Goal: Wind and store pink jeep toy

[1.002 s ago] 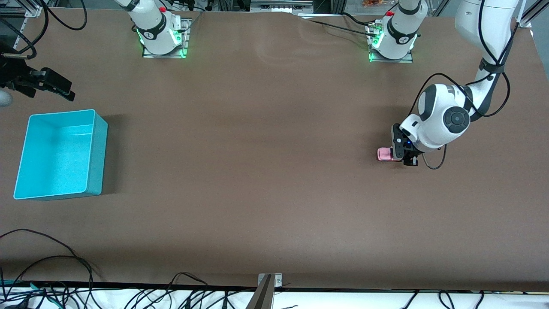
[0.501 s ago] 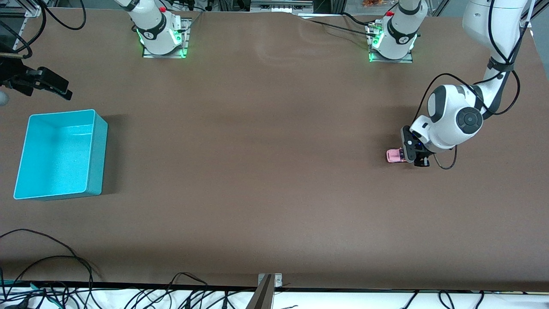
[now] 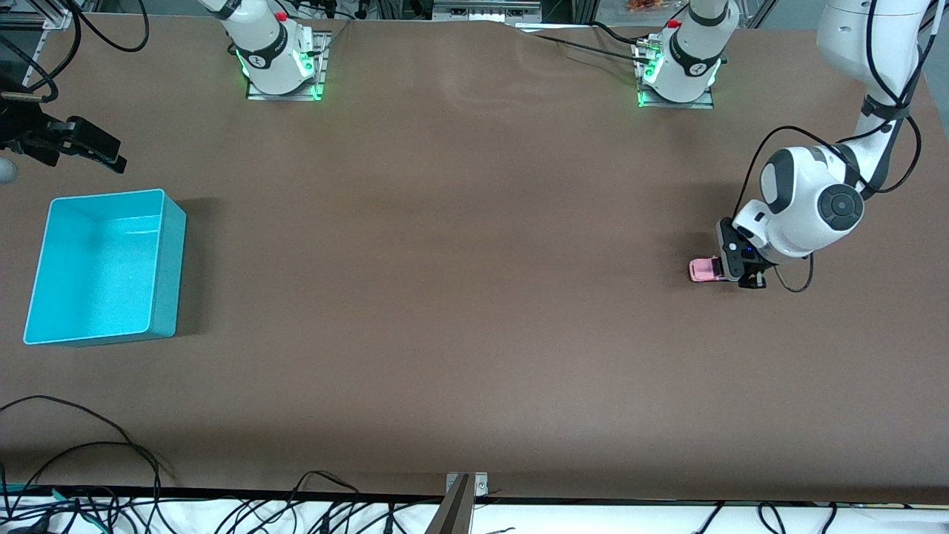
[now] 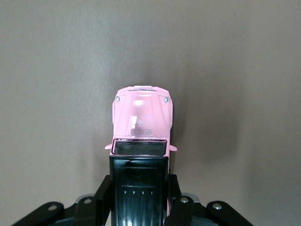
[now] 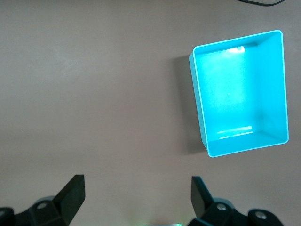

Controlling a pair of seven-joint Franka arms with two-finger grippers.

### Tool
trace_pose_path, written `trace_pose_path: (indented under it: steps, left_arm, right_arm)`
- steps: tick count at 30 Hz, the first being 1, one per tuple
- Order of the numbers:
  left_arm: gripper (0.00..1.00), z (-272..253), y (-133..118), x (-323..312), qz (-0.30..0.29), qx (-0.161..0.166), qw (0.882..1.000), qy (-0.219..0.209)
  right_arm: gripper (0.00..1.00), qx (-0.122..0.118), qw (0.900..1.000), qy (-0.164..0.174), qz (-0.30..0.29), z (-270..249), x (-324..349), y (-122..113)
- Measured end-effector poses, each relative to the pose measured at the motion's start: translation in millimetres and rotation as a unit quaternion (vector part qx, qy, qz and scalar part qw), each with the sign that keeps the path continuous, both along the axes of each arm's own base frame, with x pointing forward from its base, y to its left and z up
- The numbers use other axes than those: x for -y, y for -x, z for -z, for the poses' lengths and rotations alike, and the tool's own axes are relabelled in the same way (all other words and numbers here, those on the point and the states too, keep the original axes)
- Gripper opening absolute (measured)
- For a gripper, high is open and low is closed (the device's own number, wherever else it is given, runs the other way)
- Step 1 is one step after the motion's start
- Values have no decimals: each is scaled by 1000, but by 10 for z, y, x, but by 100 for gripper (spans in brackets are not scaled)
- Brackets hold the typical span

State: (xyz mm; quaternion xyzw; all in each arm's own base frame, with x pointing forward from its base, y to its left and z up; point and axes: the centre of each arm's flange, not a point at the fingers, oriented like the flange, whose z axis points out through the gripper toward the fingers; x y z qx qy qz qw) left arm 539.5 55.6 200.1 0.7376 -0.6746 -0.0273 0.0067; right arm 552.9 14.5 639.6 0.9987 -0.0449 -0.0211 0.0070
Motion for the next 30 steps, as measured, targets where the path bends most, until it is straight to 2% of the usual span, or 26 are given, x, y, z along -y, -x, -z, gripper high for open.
trace_pose_path:
  steps: [30]
  left_arm:
    - [50,6,105,-980,33,26,999,-17]
  right_arm:
    - [100,-9,1000,0,0,83,1,-3]
